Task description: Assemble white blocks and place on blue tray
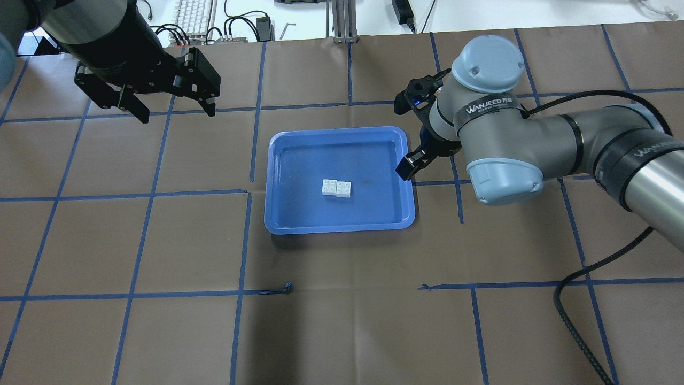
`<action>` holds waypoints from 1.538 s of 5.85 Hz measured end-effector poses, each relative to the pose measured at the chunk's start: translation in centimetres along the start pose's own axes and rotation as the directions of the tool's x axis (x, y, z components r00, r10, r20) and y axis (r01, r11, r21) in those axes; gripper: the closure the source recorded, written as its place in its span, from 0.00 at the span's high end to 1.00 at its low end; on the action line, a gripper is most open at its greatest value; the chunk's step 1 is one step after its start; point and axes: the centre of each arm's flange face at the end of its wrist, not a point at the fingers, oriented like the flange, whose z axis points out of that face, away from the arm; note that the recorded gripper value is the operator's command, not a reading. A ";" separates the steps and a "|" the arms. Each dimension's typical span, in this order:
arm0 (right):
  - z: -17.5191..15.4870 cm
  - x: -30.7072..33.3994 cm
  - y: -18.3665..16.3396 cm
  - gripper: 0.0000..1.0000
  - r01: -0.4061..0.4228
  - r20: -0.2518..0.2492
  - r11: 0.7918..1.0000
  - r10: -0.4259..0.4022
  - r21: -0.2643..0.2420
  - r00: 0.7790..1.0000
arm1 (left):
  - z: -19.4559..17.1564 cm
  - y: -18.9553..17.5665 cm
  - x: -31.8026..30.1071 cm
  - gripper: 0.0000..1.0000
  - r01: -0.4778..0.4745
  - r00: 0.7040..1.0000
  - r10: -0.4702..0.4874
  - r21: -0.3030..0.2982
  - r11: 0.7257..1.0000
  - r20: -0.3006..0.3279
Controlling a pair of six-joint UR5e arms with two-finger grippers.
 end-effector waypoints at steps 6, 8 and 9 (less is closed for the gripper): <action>-13.9 2.7 0.9 1.00 -0.324 -0.055 0.932 0.319 -0.164 0.946 | 0.0 0.0 0.0 0.99 0.000 1.000 0.000 0.000 1.000 0.000; -15.6 4.0 0.9 1.00 -0.340 -0.056 0.927 0.335 -0.159 0.940 | 0.0 0.0 0.0 0.99 0.000 1.000 0.000 0.001 1.000 0.000; -15.9 4.1 1.0 1.00 -0.342 -0.057 0.927 0.337 -0.155 0.940 | 0.0 0.0 0.0 0.99 0.001 1.000 -0.001 0.001 1.000 0.000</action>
